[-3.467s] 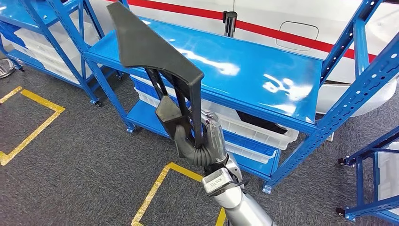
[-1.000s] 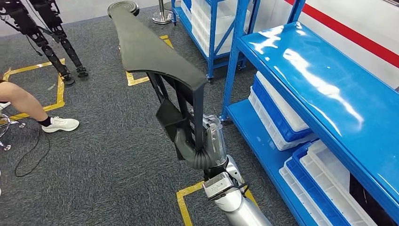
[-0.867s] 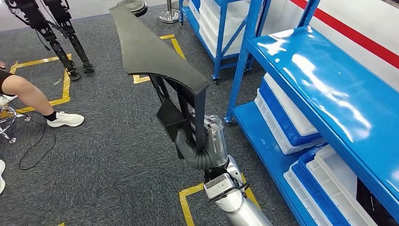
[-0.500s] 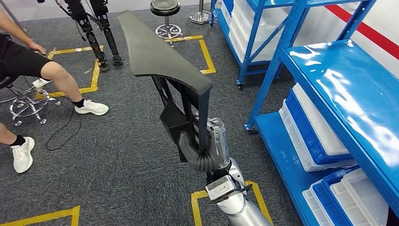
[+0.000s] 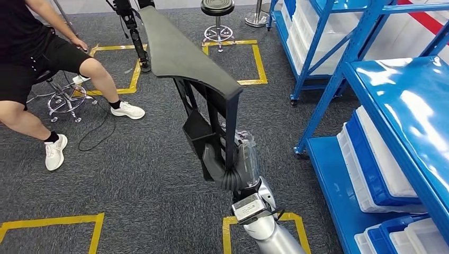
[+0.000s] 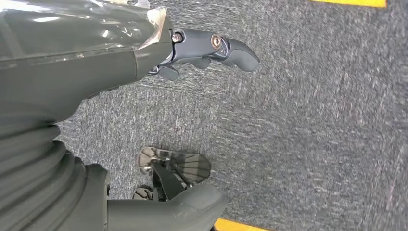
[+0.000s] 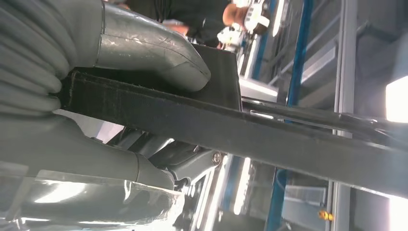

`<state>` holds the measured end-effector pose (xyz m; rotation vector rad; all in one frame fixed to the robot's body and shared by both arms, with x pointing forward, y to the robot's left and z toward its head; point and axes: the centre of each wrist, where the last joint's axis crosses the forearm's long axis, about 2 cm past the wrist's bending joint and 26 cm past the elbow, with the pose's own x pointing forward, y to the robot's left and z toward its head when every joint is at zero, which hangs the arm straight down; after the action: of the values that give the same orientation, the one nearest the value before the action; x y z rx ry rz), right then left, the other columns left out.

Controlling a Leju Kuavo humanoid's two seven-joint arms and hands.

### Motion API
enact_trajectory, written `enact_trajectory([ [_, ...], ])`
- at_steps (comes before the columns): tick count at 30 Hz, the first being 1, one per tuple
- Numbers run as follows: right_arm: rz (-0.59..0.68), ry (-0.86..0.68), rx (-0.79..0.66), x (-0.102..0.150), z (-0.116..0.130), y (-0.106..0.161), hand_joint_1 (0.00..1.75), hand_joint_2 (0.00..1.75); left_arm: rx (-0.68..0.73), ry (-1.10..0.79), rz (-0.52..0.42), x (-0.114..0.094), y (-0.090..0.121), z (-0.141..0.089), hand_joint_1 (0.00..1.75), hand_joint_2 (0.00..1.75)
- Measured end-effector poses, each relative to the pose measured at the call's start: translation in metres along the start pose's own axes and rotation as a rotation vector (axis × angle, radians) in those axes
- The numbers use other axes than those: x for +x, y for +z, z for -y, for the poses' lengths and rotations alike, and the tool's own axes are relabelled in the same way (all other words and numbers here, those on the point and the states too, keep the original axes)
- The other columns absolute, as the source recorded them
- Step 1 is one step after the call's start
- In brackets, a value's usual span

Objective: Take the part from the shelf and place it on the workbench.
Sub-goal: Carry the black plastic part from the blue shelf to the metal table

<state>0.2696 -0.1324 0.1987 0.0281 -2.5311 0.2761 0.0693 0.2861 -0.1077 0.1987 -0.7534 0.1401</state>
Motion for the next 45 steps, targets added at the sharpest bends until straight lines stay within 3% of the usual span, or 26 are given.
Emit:
enact_trajectory([
  [9, 0.006, -0.027, 0.006, -0.003, -0.003, -0.009, 1.75, 1.75, 0.057, -0.003, 0.011, -0.003, 0.002, 0.000, 0.00, 1.75],
  [45, -0.044, -0.047, 0.008, -0.007, -0.003, 0.001, 1.75, 1.75, 0.085, -0.004, 0.011, -0.007, 0.005, -0.004, 0.00, 1.75],
])
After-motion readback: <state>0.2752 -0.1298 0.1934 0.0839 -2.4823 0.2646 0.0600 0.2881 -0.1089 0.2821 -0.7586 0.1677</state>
